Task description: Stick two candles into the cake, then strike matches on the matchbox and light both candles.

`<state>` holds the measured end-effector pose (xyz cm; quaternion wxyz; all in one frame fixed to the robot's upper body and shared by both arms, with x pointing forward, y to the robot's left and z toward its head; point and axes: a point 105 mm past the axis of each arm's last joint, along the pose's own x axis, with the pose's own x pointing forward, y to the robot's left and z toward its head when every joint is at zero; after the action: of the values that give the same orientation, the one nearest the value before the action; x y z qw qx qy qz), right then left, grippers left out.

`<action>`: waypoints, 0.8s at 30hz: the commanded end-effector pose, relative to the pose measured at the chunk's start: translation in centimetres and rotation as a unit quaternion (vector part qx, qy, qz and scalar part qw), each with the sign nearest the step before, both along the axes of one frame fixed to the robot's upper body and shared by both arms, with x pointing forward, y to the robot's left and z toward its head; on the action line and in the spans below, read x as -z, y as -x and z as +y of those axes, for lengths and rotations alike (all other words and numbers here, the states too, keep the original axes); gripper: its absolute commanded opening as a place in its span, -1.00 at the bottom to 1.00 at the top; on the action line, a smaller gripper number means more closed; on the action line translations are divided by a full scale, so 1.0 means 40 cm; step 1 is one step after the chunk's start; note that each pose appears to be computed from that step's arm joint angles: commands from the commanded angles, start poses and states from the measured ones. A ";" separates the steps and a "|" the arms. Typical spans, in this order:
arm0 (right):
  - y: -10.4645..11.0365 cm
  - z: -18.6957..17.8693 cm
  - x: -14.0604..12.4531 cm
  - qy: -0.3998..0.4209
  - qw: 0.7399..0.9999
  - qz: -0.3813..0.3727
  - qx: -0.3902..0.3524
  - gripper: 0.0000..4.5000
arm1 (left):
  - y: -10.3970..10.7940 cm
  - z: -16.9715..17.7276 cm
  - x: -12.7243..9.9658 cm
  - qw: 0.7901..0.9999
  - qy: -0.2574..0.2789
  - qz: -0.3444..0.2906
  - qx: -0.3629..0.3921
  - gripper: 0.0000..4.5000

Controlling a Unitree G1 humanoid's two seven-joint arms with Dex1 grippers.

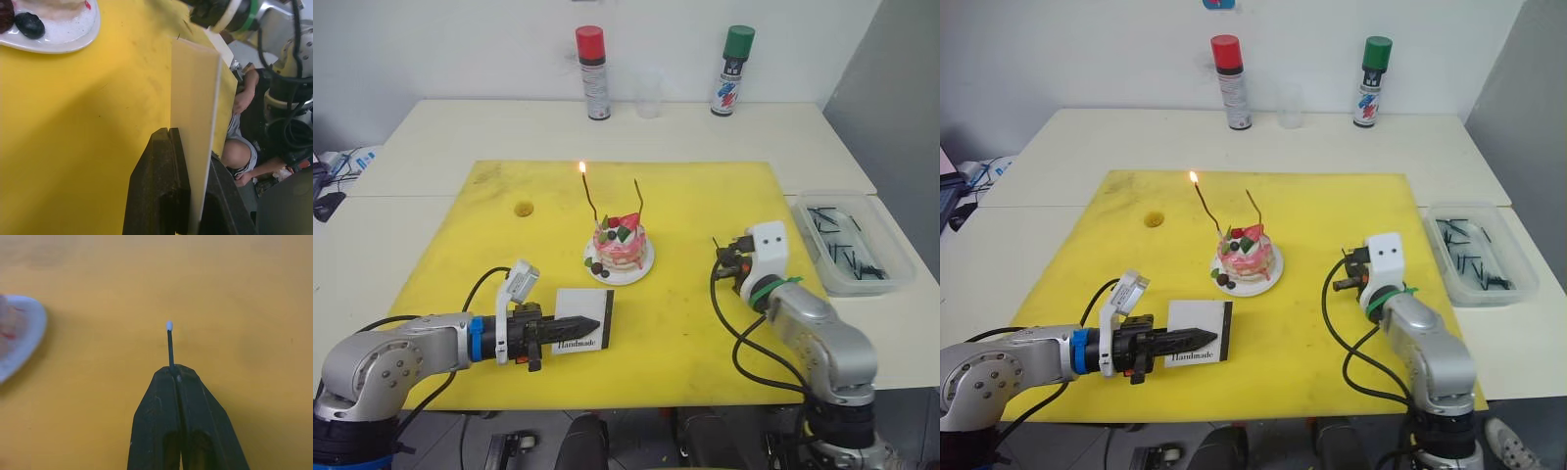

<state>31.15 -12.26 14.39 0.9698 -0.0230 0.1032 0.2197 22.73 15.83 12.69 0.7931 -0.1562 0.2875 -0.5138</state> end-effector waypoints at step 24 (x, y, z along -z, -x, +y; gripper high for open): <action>0.193 0.148 0.122 0.158 0.915 -0.034 -0.369 -0.82 | 0.014 0.022 -0.026 1.000 -0.012 0.001 0.015 -1.00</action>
<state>23.66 -6.59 9.08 0.8058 -0.2226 0.1034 0.5390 22.46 16.65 12.83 0.7859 -0.1508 0.3083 -0.5144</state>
